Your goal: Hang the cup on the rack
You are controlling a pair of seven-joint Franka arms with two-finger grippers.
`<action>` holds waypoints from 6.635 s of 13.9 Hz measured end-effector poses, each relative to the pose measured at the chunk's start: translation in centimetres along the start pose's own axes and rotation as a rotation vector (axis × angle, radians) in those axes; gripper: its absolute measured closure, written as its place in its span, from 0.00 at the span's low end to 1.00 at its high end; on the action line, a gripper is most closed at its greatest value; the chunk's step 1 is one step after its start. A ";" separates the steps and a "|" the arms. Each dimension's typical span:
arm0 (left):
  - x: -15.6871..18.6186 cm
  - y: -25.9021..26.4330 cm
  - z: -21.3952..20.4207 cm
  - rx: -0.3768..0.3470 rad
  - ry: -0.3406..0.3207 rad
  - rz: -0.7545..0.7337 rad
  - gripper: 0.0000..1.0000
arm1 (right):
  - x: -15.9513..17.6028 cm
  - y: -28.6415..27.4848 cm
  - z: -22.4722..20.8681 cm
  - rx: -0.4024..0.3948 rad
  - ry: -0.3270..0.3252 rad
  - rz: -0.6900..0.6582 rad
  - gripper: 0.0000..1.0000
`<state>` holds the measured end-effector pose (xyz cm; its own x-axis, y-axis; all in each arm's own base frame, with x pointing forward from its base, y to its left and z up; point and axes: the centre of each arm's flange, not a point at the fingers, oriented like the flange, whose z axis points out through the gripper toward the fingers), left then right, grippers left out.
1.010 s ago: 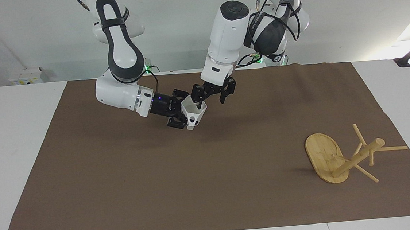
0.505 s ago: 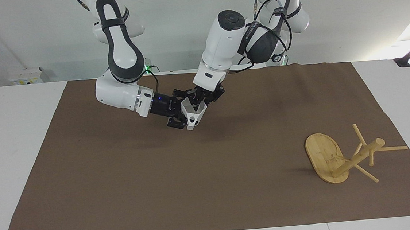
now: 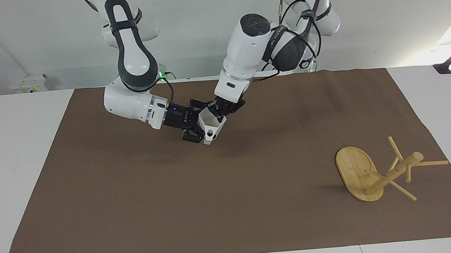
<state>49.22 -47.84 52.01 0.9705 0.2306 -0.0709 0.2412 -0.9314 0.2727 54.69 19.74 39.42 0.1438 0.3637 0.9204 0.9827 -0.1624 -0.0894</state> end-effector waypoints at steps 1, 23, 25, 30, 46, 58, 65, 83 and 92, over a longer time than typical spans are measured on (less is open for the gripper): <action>0.0 0.0 0.0 -0.001 0.000 0.000 0.95 | -0.1 0.1 -0.3 0.009 0.009 0.004 0.00; 8.2 -15.4 5.3 -0.464 0.547 -0.400 0.95 | 3.4 4.6 -30.6 -0.039 -0.976 0.239 0.00; 9.8 -18.5 5.1 -0.476 0.606 -0.388 0.95 | 6.2 4.1 -30.1 -0.182 -1.058 0.380 0.00; 12.4 -24.1 4.7 -0.467 0.681 -0.412 0.95 | 11.5 0.7 -32.0 -0.477 -1.047 0.941 0.00; 16.1 -32.9 4.9 -0.405 0.735 -0.537 0.95 | 14.5 -1.8 -32.1 -0.736 -1.113 1.176 0.00; 18.0 -37.8 4.6 -0.349 0.742 -0.626 0.95 | 14.6 -1.8 -31.7 -0.733 -1.110 1.180 0.00; 19.6 -38.2 2.4 -0.256 0.673 -0.686 0.54 | 14.7 -1.8 -31.6 -0.733 -1.111 1.178 0.00; 14.0 -39.5 -15.1 0.259 0.116 0.155 0.00 | 14.6 -1.8 -31.8 -0.735 -1.109 1.183 0.00; 14.0 -37.8 -19.9 0.297 -0.019 0.445 0.00 | 14.6 -1.8 -31.8 -0.735 -1.109 1.183 0.00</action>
<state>53.77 -3.76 59.74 0.9779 -0.2071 -0.0290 -0.2072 -0.9783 -0.0031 51.29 -3.80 65.12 0.9761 0.0986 -0.1936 0.1022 -0.9947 0.0086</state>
